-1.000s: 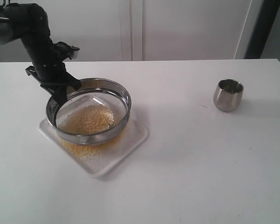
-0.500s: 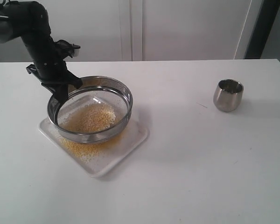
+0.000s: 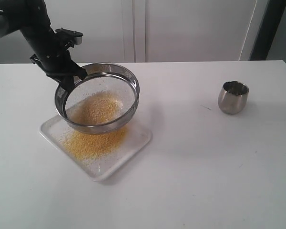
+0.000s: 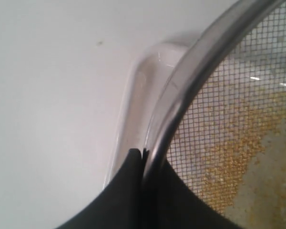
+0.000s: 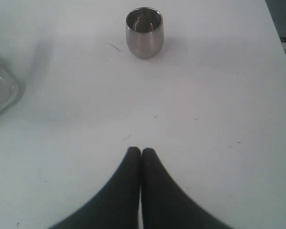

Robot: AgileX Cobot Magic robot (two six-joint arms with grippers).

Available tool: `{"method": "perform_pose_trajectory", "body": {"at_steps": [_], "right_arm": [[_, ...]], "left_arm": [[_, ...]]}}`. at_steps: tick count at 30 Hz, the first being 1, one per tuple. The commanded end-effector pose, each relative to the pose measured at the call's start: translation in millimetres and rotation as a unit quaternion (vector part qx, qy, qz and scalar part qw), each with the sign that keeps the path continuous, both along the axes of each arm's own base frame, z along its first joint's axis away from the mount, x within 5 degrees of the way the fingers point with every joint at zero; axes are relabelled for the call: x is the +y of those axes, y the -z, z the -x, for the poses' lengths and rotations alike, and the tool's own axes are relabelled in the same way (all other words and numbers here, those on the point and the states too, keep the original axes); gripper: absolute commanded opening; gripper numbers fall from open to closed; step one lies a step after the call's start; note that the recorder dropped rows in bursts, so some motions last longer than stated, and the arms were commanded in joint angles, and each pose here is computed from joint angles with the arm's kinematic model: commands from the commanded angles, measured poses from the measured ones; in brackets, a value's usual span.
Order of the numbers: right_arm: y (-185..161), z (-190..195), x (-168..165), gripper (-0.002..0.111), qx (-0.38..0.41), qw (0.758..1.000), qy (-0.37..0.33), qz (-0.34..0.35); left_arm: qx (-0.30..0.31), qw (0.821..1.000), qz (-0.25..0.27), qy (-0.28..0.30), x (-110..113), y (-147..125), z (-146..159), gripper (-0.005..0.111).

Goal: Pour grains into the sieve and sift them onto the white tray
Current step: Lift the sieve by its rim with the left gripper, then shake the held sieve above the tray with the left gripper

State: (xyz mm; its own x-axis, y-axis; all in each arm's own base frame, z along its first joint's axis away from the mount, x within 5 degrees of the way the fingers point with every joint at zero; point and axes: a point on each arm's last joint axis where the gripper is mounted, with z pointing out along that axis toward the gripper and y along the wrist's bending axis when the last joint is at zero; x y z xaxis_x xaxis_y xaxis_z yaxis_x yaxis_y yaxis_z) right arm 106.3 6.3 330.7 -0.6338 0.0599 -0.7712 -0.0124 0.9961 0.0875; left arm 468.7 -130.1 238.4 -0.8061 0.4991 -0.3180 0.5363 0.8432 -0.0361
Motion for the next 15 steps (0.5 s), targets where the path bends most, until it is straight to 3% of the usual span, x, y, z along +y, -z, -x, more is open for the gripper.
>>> {"method": "perform_pose_trajectory", "body": {"at_steps": [1, 3, 9, 15], "right_arm": [[0.0, 0.7, 0.0, 0.000, -0.005, 1.000, 0.002, -0.003], [0.0, 0.7, 0.0, 0.000, -0.005, 1.000, 0.002, -0.003], [0.0, 0.7, 0.0, 0.000, -0.005, 1.000, 0.002, -0.003], [0.0, 0.7, 0.0, 0.000, -0.005, 1.000, 0.002, -0.003]], "left_arm": [[0.074, 0.997, 0.002, 0.011, 0.5, -5.7, 17.5, 0.000], [0.088, 0.996, -0.001, 0.012, 1.1, -2.2, 19.9, 0.000], [0.009, 1.000, 0.013, -0.005, 0.8, -15.0, 8.6, 0.000], [0.079, 0.997, -0.004, -0.002, 3.4, -2.6, 19.9, 0.000]]}}
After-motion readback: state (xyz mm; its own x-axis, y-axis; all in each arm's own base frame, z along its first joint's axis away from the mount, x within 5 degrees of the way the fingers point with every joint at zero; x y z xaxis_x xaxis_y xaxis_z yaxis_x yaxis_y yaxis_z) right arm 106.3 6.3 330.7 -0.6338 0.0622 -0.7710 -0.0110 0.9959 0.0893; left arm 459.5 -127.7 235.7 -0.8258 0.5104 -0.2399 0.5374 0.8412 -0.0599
